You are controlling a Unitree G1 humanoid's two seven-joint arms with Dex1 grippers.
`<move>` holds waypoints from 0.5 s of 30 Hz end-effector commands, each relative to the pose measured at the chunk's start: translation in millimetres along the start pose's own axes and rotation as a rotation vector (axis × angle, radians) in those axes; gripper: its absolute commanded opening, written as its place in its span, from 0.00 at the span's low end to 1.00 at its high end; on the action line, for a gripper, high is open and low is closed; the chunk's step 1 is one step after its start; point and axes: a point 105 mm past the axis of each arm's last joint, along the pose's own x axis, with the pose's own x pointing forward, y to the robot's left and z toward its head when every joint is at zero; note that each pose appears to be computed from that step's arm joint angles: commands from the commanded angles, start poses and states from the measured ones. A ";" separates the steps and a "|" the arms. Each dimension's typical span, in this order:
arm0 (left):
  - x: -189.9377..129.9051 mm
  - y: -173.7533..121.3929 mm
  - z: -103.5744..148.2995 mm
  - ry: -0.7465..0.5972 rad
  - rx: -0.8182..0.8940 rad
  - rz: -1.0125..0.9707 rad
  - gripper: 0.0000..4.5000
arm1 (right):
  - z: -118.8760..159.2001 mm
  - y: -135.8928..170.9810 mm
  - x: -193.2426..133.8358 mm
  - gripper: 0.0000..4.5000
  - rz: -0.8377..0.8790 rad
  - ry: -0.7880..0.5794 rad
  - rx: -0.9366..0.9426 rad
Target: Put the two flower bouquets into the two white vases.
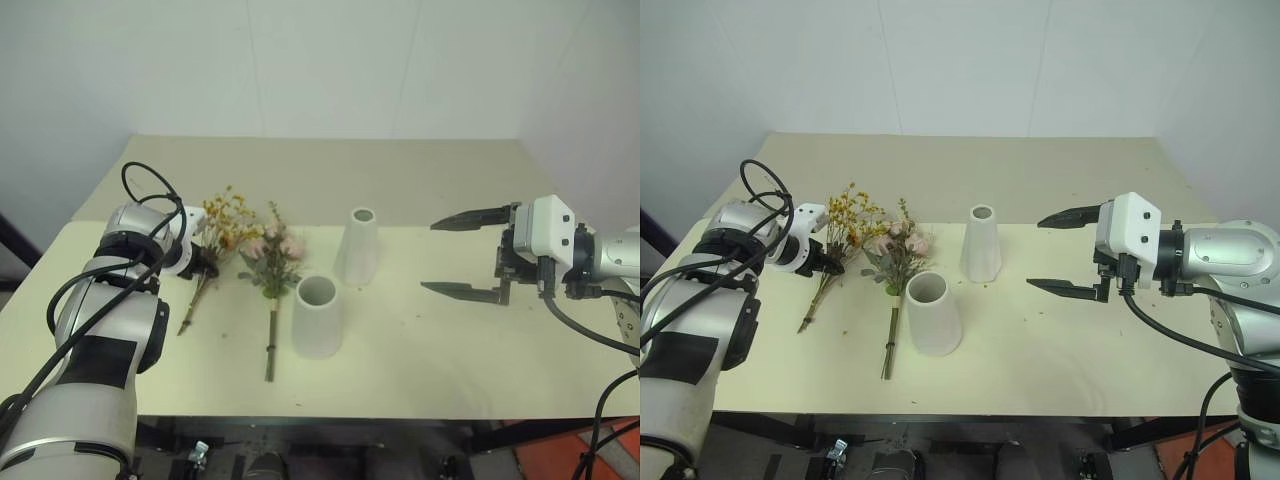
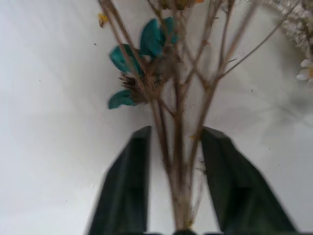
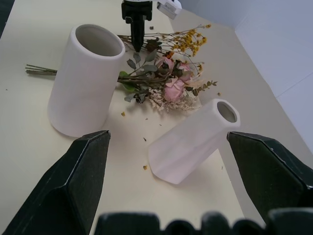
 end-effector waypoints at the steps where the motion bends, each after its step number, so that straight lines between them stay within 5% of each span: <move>1: -5.2 -2.7 11.1 -0.037 0.018 -0.004 0.06 | 10.1 -5.6 -5.3 1.00 -0.029 -0.009 -0.051; 6: -8.8 -2.3 19.9 -0.077 0.020 0.017 0.01 | 9.8 -6.1 -5.6 1.00 -0.033 -0.007 -0.053; 10: -30.4 9.2 48.7 -0.232 0.020 0.103 0.01 | 10.4 -6.6 -7.4 1.00 -0.035 -0.006 -0.052; 15: -103.1 14.5 112.6 -0.634 -0.046 0.084 0.01 | 10.8 -8.9 -9.6 1.00 -0.054 -0.004 -0.047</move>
